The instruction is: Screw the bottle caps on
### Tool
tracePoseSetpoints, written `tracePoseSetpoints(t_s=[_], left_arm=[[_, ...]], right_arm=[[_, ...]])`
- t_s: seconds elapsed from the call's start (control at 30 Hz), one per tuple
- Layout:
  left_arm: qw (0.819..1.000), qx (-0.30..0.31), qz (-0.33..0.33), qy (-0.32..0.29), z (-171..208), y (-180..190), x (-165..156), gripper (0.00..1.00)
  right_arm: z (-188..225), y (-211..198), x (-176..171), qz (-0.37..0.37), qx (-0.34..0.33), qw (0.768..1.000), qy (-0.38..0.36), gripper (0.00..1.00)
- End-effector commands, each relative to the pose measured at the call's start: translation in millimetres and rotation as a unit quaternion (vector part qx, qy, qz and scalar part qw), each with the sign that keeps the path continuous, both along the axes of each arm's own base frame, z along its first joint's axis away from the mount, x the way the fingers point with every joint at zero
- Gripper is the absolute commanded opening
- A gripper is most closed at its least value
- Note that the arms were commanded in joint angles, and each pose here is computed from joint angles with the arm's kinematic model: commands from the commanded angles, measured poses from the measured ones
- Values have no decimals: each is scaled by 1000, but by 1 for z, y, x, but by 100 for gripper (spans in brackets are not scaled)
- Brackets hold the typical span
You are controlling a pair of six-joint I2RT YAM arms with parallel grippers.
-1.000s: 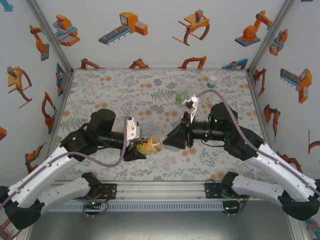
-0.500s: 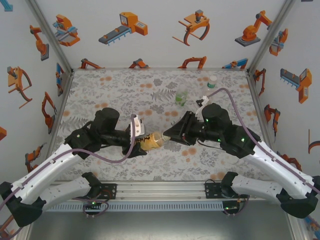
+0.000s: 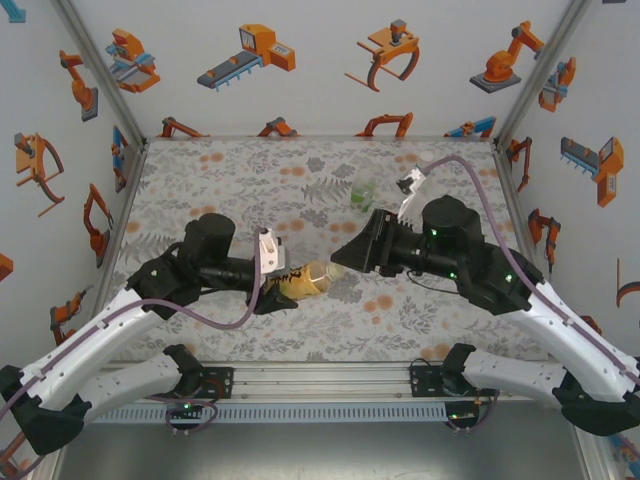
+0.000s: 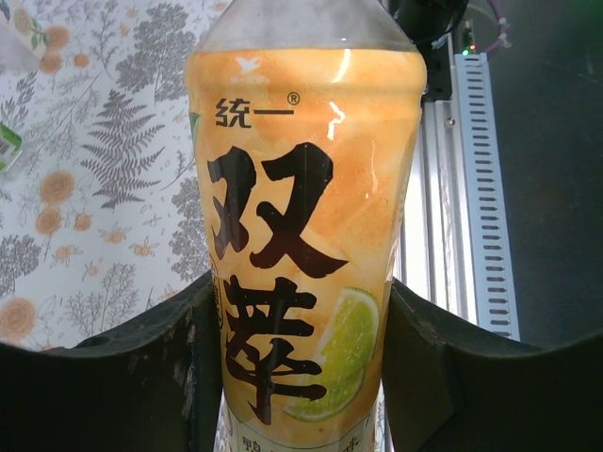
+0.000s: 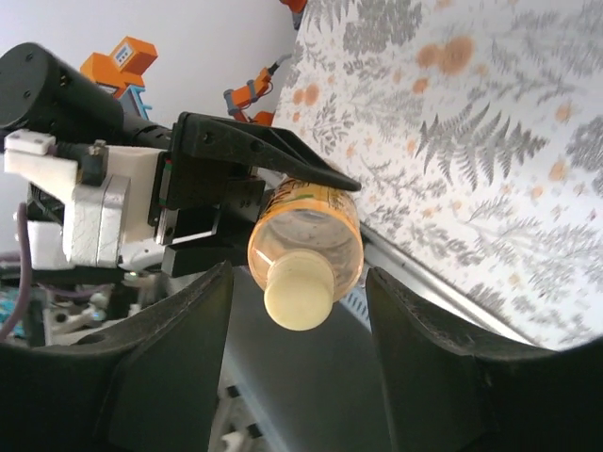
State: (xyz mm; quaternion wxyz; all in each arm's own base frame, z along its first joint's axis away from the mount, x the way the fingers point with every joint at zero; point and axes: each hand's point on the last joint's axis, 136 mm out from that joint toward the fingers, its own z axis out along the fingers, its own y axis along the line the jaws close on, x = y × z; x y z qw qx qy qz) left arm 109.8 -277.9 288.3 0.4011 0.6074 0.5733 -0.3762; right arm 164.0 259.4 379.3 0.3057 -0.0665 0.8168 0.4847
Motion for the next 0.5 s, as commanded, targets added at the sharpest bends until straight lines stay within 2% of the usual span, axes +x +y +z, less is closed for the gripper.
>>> tracePoseSetpoints(t_s=[0.0, 0.07, 0.2, 0.3, 0.4, 0.47], left_arm=[[998, -40, -44, -10, 23, -1, -17, 0], [998, -43, -50, -4, 24, 0, -20, 0], [998, -45, -53, 0, 24, 0, -22, 0], [997, -47, -54, -1, 26, 1, -23, 0], [997, -47, -54, -2, 27, 1, -23, 0], [997, -47, -53, -1, 26, 1, -23, 0]], right_arm=[[37, -2, -8, 55, -19, 986, -153, 55], [48, 5, -19, 105, -19, 970, -220, 54], [63, 19, -48, 218, -13, 918, -331, 54], [62, 27, -70, 301, -9, 877, -375, 54], [56, 32, -78, 347, -25, 850, -396, 54], [51, 33, -86, 384, -31, 821, -421, 53]])
